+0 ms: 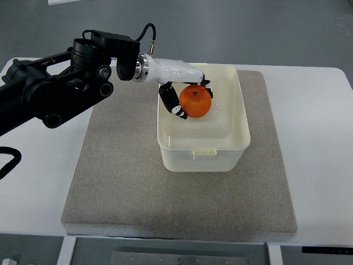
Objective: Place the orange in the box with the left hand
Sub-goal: 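Carry the orange over the white box and lower it inside, then open the left hand fingers and lift away from the box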
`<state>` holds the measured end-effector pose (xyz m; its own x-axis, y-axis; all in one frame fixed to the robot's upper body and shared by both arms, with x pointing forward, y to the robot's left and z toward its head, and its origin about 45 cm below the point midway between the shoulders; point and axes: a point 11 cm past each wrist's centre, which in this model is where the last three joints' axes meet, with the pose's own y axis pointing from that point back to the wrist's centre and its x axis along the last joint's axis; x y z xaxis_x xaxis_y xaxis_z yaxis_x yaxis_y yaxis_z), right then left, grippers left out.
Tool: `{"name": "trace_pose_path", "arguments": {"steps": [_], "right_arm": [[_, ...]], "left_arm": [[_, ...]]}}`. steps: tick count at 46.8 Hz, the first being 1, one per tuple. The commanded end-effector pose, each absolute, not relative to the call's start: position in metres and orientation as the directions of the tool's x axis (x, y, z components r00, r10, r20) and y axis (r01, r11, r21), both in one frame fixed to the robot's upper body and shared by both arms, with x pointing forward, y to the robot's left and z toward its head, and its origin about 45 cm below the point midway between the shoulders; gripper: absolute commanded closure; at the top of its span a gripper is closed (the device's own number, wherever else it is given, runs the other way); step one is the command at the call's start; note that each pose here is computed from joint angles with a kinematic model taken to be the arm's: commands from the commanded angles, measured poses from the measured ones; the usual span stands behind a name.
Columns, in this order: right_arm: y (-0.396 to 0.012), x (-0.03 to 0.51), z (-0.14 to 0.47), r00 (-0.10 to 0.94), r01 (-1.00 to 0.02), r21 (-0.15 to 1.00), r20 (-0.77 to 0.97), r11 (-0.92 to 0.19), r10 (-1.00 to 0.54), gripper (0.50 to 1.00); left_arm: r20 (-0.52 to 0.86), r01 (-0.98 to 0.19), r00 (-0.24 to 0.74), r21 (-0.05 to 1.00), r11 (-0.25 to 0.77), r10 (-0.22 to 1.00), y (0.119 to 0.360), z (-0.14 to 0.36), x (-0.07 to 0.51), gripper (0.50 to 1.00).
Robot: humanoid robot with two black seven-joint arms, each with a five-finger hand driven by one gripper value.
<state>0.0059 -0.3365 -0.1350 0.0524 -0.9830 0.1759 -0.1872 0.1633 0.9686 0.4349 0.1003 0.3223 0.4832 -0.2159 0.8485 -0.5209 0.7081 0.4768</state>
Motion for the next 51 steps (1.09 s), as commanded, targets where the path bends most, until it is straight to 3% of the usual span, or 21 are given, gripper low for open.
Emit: {"name": "trace_pose_path", "arguments": {"steps": [1,3,17,31,37,42,51], "right_arm": [[-0.337,0.006,-0.135,0.053,-0.187,0.969,0.177,0.164,-0.983,0.568],[-0.336,0.006,-0.135,0.053,-0.187,0.969,0.175,0.163,-0.983,0.568],[-0.336,0.006,-0.135,0.053,-0.187,0.969,0.175,0.163,-0.983,0.568],[-0.337,0.006,-0.135,0.053,-0.187,0.969,0.177,0.164,-0.983,0.568],[-0.336,0.006,-0.135,0.054,-0.187,0.969,0.175,0.162,-0.983,0.568],[-0.337,0.006,-0.135,0.053,-0.187,0.969,0.177,0.164,-0.983,0.568],[-0.336,0.006,-0.135,0.053,-0.187,0.969,0.175,0.163,-0.983,0.568]], "left_arm": [[0.848,-0.521,0.485,0.477,0.708,-0.214,0.101,0.322,0.435,0.534],[0.848,-0.521,0.485,0.477,0.708,-0.214,0.101,0.322,0.435,0.51],[0.848,-0.525,0.5,0.457,0.718,-0.175,0.103,0.328,0.437,0.504],[0.818,-0.56,0.568,0.303,0.771,0.092,0.126,0.372,0.45,0.504],[0.757,-0.596,0.605,0.225,0.771,0.247,0.15,0.39,0.461,0.504],[0.689,-0.645,0.611,0.15,0.749,0.389,0.185,0.409,0.469,0.504],[0.433,-0.719,0.654,0.1,0.688,0.62,0.243,0.376,0.477,0.504]]}}
